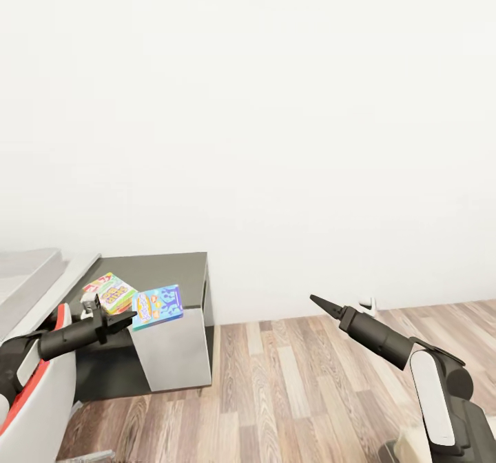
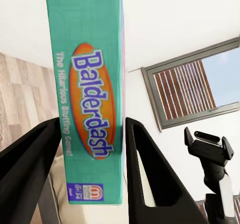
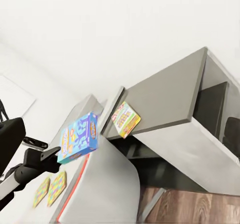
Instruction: Put all the toys in the child's room - the three board games (two on the bed and one on the table), the two jigsaw puzzles on the table, and the tennis ball on the table - inside the toy box on the table in the child's room.
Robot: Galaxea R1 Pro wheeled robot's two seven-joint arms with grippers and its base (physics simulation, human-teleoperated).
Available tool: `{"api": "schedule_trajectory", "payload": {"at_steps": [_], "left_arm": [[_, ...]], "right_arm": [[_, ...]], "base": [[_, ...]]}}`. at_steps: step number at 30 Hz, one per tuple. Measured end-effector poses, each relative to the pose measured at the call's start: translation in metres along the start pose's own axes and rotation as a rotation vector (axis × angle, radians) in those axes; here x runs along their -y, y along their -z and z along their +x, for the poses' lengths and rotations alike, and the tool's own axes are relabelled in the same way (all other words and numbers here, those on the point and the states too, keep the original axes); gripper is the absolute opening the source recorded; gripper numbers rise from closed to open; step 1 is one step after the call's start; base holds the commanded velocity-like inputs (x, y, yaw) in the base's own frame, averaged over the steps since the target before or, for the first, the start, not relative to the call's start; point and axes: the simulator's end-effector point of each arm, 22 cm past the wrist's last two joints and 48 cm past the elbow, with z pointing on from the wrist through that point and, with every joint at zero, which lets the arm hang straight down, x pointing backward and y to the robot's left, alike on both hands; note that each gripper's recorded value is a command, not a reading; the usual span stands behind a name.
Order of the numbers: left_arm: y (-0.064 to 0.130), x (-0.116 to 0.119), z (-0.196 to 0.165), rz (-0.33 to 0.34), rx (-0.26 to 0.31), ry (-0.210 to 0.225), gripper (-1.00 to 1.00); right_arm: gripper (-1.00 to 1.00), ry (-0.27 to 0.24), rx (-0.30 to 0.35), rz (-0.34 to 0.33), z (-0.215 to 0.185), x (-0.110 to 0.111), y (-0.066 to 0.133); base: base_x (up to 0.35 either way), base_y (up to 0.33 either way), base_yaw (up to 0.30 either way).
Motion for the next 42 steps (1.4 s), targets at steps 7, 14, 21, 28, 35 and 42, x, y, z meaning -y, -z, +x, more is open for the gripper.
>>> {"api": "schedule_trajectory", "payload": {"at_steps": [7, 14, 21, 28, 35, 42], "left_arm": [[0.002, 0.006, 0.000, 0.001, 0.001, 0.000, -1.00], [0.004, 0.011, 0.000, 0.001, 0.001, 0.001, -1.00], [0.006, 0.015, 0.001, 0.000, 0.000, 0.001, -1.00], [0.006, 0.015, 0.001, 0.000, 0.000, 0.001, -1.00], [0.006, 0.015, 0.001, -0.001, -0.001, 0.001, -1.00], [0.006, 0.014, 0.001, -0.003, -0.002, -0.001, -1.00]], "right_arm": [[1.00, 0.000, 0.000, -0.001, -0.002, -0.006, 0.002], [1.00, 0.000, -0.001, -0.004, -0.004, -0.011, 0.004], [1.00, 0.000, -0.001, -0.003, -0.006, -0.014, 0.006], [1.00, 0.000, -0.002, -0.002, -0.005, -0.014, 0.005], [1.00, 0.000, -0.002, -0.005, -0.005, -0.015, 0.005], [1.00, 0.000, -0.002, -0.005, -0.005, -0.015, 0.005]], "base": [[0.000, 0.000, 0.283], [0.000, 0.000, 0.138], [0.000, 0.000, 0.003], [0.000, 0.000, 0.148], [0.018, -0.007, 0.280], [0.172, -0.039, 0.289]]}}
